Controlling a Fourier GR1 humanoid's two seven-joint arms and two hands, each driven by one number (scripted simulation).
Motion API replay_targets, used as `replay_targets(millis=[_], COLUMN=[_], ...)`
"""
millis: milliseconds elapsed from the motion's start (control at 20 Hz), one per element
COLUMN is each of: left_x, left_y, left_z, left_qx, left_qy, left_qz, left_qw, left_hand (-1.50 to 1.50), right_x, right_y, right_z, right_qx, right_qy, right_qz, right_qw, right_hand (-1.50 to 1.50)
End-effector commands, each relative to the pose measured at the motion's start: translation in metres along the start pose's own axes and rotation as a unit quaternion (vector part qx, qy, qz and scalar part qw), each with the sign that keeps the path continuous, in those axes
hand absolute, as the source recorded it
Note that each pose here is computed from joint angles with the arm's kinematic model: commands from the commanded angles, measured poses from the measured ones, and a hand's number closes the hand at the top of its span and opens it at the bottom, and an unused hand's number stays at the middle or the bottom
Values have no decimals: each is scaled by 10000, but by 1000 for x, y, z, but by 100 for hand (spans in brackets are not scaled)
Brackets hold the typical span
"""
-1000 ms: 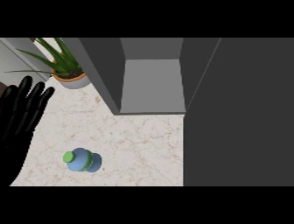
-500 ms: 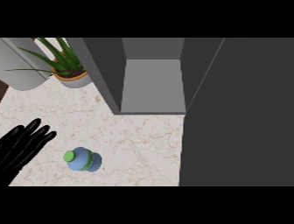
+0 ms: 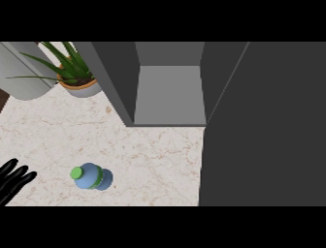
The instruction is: Pick up the bottled water, place it into the cabinet and close the cabinet
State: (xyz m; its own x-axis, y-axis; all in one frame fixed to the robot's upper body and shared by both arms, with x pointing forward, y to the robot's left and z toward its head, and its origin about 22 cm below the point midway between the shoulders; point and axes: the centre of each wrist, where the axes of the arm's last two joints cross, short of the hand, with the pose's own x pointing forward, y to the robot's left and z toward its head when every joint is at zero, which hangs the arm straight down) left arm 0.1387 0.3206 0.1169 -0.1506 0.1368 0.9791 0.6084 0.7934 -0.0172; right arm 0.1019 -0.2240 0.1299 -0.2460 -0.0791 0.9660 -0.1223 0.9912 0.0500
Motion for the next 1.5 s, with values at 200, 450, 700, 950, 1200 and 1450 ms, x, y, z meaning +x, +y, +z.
replay_targets(millis=[200,450,700,950,1200,1450], left_x=[-19,-54,-93,-119,-162,-195], left_y=[23,29,23,27,46,54], left_z=[15,-8,-10,-16,-20,-19], left_qx=[321,627,586,674,850,1032], left_qy=[12,212,504,589,758,640], left_qz=[12,-265,-250,-165,-315,-170], left_qw=[9995,9975,9967,9959,9930,9924], left_hand=[-150,-150,-150,-150,-150,-150], right_x=[9,28,13,23,33,21], right_y=[17,4,5,-3,10,7], right_z=[18,27,38,48,56,61], right_qx=[-33,-91,86,128,153,40], right_qy=[-113,-90,-120,-50,-121,-187], right_qz=[-13,12,68,37,30,28], right_qw=[9999,9999,9999,9999,9998,9998], right_hand=[-150,-150,-150,-150,-150,-150])
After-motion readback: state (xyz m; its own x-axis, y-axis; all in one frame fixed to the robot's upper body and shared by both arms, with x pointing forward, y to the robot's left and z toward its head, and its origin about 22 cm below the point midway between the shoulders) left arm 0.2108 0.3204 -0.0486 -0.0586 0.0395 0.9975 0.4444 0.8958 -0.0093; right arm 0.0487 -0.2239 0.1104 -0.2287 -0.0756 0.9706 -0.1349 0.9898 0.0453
